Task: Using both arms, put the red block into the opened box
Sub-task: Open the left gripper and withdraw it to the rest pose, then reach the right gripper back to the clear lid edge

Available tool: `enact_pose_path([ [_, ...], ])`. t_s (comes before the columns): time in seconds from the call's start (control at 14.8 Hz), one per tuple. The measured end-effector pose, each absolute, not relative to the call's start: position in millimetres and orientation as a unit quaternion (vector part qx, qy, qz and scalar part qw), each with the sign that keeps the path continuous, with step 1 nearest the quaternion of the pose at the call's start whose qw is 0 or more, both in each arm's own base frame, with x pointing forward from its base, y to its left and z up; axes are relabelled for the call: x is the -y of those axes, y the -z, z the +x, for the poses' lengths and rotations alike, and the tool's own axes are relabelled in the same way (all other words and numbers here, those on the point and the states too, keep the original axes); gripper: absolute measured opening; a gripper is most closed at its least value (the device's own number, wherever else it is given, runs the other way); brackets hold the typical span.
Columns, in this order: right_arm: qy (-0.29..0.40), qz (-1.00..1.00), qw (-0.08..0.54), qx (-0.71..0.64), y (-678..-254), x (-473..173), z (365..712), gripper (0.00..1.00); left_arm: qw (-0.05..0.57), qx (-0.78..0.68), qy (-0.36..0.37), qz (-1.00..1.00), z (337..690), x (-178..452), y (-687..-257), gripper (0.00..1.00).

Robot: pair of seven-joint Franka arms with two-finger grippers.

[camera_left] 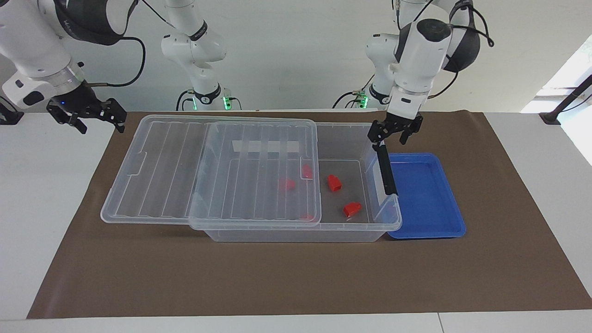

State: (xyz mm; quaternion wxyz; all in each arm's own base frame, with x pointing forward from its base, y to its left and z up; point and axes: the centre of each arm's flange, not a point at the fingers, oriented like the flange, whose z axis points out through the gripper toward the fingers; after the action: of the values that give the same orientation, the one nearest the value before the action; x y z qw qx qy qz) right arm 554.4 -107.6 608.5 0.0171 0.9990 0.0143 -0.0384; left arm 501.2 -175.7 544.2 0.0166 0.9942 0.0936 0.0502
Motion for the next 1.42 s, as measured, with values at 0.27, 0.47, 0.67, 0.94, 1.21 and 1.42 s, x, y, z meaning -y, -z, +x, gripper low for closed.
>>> enact_pose_path([
  [0.27, 0.021, 1.000, 0.022, -0.006, -602.2, 125.1, 558.9, 1.00, 0.012, -0.079, -0.059, 0.995, 521.4, 110.3, -578.3, 1.00],
  [0.47, 0.015, 0.999, 0.026, -0.013, -574.8, 157.8, 560.4, 1.00, 0.008, -0.069, -0.062, 0.996, 532.1, 75.4, -598.1, 1.00],
  [0.67, 0.009, 0.999, 0.030, -0.028, -538.8, 179.0, 560.3, 0.94, 0.005, -0.058, -0.053, 0.997, 544.1, 50.3, -614.2, 1.00],
  [0.94, 0.012, 0.999, 0.026, -0.030, -503.9, 189.1, 555.6, 0.49, 0.003, -0.054, -0.039, 0.998, 553.2, 38.2, -615.9, 1.00],
  [1.21, 0.010, 1.000, 0.021, -0.015, -484.5, 183.1, 555.5, 0.11, 0.002, -0.045, -0.029, 0.999, 551.4, 44.1, -613.6, 1.00],
  [1.42, 0.013, 1.000, 0.018, -0.006, -479.6, 173.7, 556.9, 0.01, 0.002, -0.033, -0.026, 0.999, 550.8, 43.9, -612.4, 1.00],
])
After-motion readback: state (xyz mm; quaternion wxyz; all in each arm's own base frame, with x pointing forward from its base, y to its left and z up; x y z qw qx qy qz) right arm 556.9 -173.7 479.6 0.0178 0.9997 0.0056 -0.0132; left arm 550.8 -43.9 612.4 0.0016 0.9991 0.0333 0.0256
